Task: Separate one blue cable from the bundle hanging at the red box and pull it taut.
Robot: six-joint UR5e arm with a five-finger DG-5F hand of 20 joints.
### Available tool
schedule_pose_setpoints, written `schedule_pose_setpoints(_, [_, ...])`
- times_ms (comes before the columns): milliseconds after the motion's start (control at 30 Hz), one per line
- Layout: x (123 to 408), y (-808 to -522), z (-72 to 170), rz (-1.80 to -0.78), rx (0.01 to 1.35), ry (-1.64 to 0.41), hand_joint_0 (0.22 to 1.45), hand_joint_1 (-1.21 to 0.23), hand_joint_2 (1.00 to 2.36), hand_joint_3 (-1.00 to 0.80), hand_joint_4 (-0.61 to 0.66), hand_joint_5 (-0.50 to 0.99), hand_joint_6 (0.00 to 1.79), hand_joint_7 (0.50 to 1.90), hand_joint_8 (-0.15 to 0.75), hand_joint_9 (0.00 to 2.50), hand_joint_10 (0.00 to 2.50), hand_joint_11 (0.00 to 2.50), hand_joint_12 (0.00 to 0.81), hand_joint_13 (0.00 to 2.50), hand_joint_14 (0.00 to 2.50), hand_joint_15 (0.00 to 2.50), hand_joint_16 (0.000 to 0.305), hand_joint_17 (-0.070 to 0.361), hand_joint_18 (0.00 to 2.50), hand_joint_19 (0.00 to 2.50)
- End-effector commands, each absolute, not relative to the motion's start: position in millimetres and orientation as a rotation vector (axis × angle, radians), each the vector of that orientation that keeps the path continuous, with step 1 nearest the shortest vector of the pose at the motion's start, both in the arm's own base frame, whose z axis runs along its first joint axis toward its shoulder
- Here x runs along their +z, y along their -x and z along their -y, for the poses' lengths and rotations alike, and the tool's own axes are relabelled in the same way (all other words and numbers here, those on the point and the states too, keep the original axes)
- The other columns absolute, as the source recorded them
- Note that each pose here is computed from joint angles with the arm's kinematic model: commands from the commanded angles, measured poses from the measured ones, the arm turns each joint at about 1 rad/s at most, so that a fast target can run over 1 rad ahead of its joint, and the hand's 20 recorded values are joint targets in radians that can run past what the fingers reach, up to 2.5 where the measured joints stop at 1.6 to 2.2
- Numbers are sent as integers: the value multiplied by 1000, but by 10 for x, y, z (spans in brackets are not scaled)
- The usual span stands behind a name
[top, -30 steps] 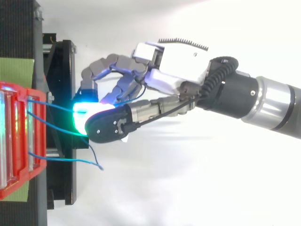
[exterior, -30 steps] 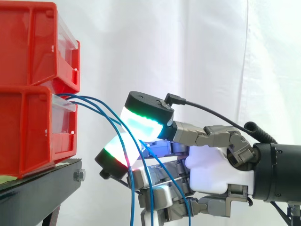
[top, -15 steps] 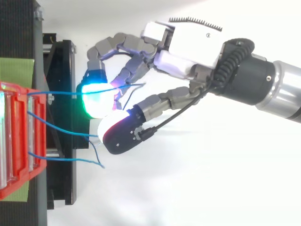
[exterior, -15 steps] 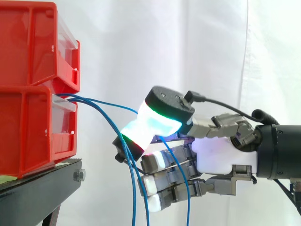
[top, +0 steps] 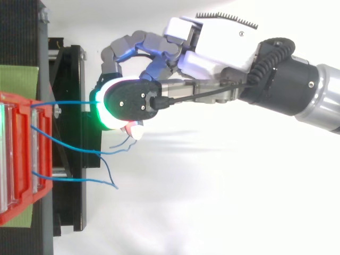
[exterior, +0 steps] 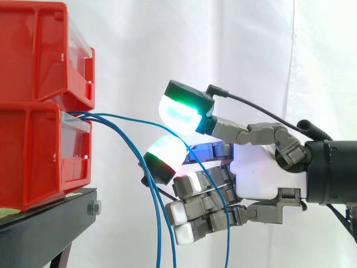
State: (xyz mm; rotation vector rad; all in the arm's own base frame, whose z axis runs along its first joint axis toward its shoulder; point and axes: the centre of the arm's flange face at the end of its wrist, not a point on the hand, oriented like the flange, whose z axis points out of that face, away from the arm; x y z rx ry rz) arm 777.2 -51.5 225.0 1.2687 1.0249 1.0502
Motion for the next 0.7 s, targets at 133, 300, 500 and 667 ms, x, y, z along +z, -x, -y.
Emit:
schedule_pose_setpoints(133, [2283, -7754, 520, -1032, 1045, -1273, 592, -725, 1019, -195, 140, -156, 892, 1265, 350, 1128, 21, 995, 363, 918, 23, 775, 49, 109, 698, 688])
schedule_pose_setpoints(300, [2285, -7755, 521, -1031, 1043, -1272, 622, -772, 1018, -215, 116, -168, 908, 1237, 344, 1106, 21, 1022, 358, 902, 26, 783, 49, 110, 692, 686])
schedule_pose_setpoints(500, [2285, -7756, 499, -1032, 1043, -1270, 700, -806, 1010, -375, 43, -178, 916, 1236, 327, 1063, 20, 1042, 350, 880, 26, 784, 48, 108, 682, 679])
schedule_pose_setpoints(667, [2285, -7758, 475, -1035, 1046, -1269, 742, -801, 1000, -500, -2, -178, 915, 1272, 319, 1057, 18, 1031, 347, 862, 24, 764, 47, 106, 672, 678])
